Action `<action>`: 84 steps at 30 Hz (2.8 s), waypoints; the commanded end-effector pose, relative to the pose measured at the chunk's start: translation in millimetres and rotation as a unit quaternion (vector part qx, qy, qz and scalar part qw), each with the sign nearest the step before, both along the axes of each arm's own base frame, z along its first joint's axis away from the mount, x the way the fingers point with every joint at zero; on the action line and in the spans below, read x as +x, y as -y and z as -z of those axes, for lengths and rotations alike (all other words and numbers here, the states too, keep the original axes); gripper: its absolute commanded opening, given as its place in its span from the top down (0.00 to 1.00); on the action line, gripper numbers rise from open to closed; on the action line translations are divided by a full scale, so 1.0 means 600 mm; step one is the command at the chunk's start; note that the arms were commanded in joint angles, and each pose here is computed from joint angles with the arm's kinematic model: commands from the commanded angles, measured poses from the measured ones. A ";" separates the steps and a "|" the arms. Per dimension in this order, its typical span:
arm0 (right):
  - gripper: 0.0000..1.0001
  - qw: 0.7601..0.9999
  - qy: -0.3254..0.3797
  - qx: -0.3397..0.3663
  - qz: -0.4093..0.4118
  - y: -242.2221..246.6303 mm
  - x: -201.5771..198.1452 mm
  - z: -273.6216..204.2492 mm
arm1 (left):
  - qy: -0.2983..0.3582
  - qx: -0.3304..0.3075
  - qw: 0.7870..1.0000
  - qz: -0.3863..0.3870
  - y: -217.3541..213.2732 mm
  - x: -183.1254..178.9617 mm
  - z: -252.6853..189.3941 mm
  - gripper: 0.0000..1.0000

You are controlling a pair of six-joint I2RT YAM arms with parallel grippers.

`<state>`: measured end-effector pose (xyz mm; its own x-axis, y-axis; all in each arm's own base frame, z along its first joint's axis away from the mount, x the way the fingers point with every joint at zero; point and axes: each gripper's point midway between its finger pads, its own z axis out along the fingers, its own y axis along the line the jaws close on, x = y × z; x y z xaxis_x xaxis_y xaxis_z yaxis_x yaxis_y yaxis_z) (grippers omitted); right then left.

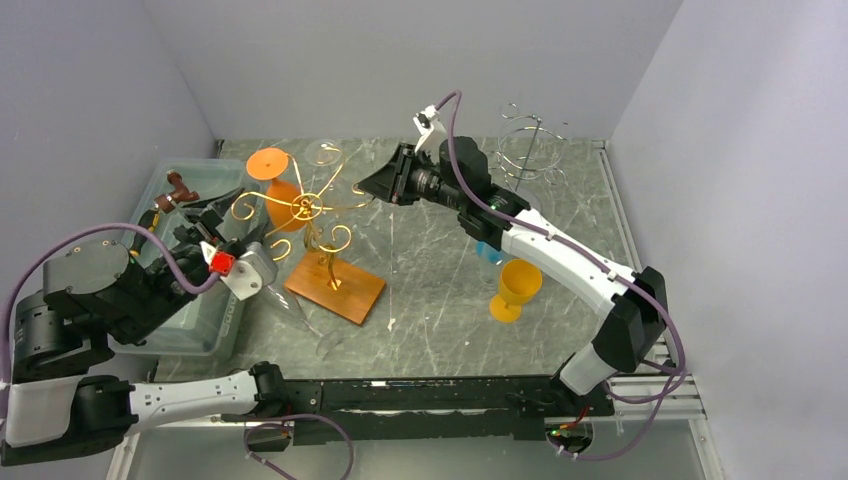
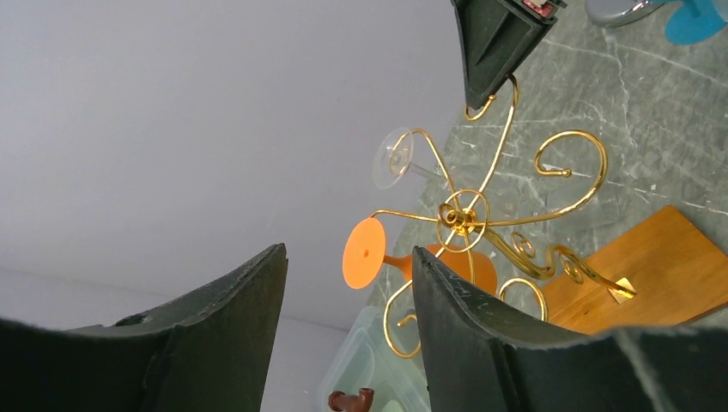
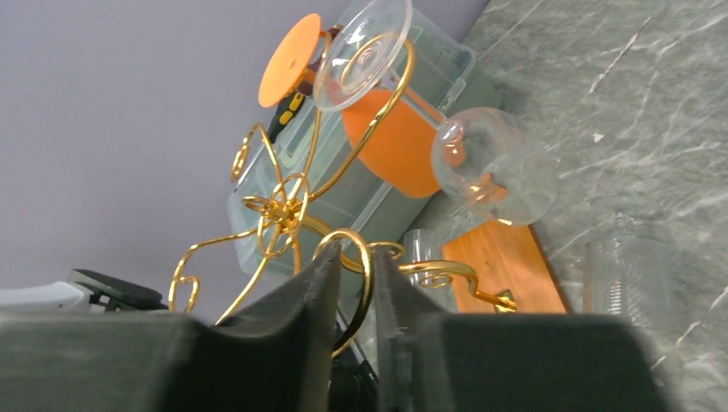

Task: Place the wine glass upside down on the wine glass rack
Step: Move the wine rack to the center of the board.

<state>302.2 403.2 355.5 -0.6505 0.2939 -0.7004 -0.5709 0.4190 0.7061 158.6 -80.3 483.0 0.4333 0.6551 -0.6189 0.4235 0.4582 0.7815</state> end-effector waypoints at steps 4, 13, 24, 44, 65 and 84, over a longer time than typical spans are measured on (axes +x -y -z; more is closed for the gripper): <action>1.00 0.998 0.015 0.049 -0.023 0.000 0.005 -0.040 | -0.007 0.023 0.999 -0.026 0.012 0.016 0.003 0.35; 1.00 0.999 0.030 0.042 -0.015 0.027 0.025 -0.046 | 0.031 0.042 0.999 -0.008 0.033 0.021 -0.018 0.38; 1.00 0.996 0.083 0.019 0.002 0.071 0.067 -0.089 | 0.028 0.045 0.998 -0.016 0.021 0.020 -0.014 0.40; 1.00 0.989 0.147 -0.029 0.005 0.097 0.072 -0.136 | 0.019 0.049 0.999 -0.011 0.023 0.018 0.005 0.42; 1.00 0.988 0.147 -0.042 0.030 0.195 0.090 -0.146 | 0.012 0.084 0.996 0.003 0.037 0.018 0.024 0.33; 0.57 0.989 0.129 -0.071 0.020 0.189 0.099 -0.079 | 0.076 -0.008 0.997 0.002 0.234 0.110 0.001 0.04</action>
